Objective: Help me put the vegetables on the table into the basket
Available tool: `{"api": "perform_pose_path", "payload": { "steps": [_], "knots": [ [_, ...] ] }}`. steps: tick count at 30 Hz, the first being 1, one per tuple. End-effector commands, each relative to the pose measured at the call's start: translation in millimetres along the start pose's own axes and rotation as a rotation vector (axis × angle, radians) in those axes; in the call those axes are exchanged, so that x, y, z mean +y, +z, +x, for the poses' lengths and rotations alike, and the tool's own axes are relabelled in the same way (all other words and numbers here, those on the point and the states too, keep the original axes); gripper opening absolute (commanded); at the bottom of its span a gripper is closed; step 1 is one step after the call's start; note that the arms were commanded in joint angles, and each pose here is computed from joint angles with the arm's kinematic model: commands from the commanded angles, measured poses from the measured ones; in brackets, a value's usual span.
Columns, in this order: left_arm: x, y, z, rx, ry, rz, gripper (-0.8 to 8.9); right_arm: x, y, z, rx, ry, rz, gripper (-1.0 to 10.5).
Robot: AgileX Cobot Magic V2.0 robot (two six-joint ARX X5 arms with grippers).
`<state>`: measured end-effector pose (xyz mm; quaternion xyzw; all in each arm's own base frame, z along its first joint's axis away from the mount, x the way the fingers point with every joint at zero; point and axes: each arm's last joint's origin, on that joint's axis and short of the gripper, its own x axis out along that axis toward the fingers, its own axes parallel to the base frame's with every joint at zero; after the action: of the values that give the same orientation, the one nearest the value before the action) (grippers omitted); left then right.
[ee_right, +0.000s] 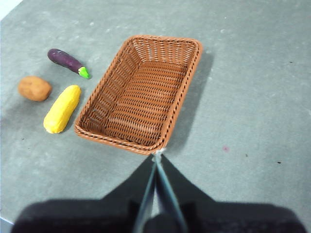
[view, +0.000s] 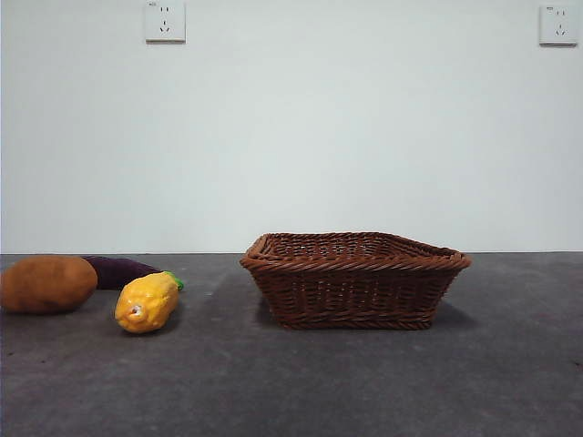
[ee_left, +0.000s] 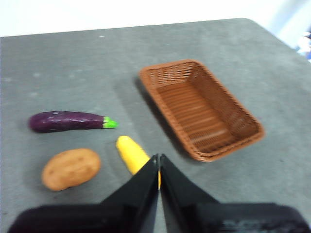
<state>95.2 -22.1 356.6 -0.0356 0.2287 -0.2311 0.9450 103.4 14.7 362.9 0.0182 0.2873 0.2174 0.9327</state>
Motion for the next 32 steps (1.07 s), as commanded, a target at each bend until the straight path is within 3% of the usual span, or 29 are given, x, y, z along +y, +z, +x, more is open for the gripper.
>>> {"api": "perform_pose_path", "payload": {
  "steps": [1, 2, 3, 4, 12, 16, 27, 32],
  "knots": [
    [-0.4, 0.4, 0.4, 0.0, -0.013, 0.013, 3.44, 1.3, 0.9, -1.8, -0.014, 0.016, -0.017, 2.6],
    [-0.3, 0.4, 0.7, 0.002, -0.014, 0.011, 5.29, 1.2, 0.9, -1.8, -0.014, 0.016, -0.016, 3.9],
    [-0.1, 0.4, 1.4, 0.006, -0.016, 0.009, 6.45, 1.2, 0.9, -1.8, -0.013, 0.016, -0.01, 5.3],
    [0.0, 0.4, 1.6, 0.007, -0.016, -0.003, 6.63, 1.3, 0.8, -1.8, -0.013, 0.016, -0.005, 5.7],
    [2.2, 1.5, 7.6, 0.029, -0.015, -0.016, 6.62, -2.6, 4.8, 6.6, 0.004, 0.019, 0.01, 5.7],
    [5.5, 2.7, 16.4, 0.062, -0.014, -0.029, 6.61, -15.0, 19.5, 37.4, 0.03, 0.083, 0.062, 5.7],
    [16.3, 9.4, 45.5, 0.116, -0.013, -0.05, 6.61, -42.0, 73.5, 196.3, 0.31, 0.083, 0.067, 5.7],
    [18.7, 9.2, 52.0, 0.14, -0.013, -0.06, 6.61, -46.6, 77.1, 267.4, 0.419, 0.062, 0.058, 5.7]
  ]
}}
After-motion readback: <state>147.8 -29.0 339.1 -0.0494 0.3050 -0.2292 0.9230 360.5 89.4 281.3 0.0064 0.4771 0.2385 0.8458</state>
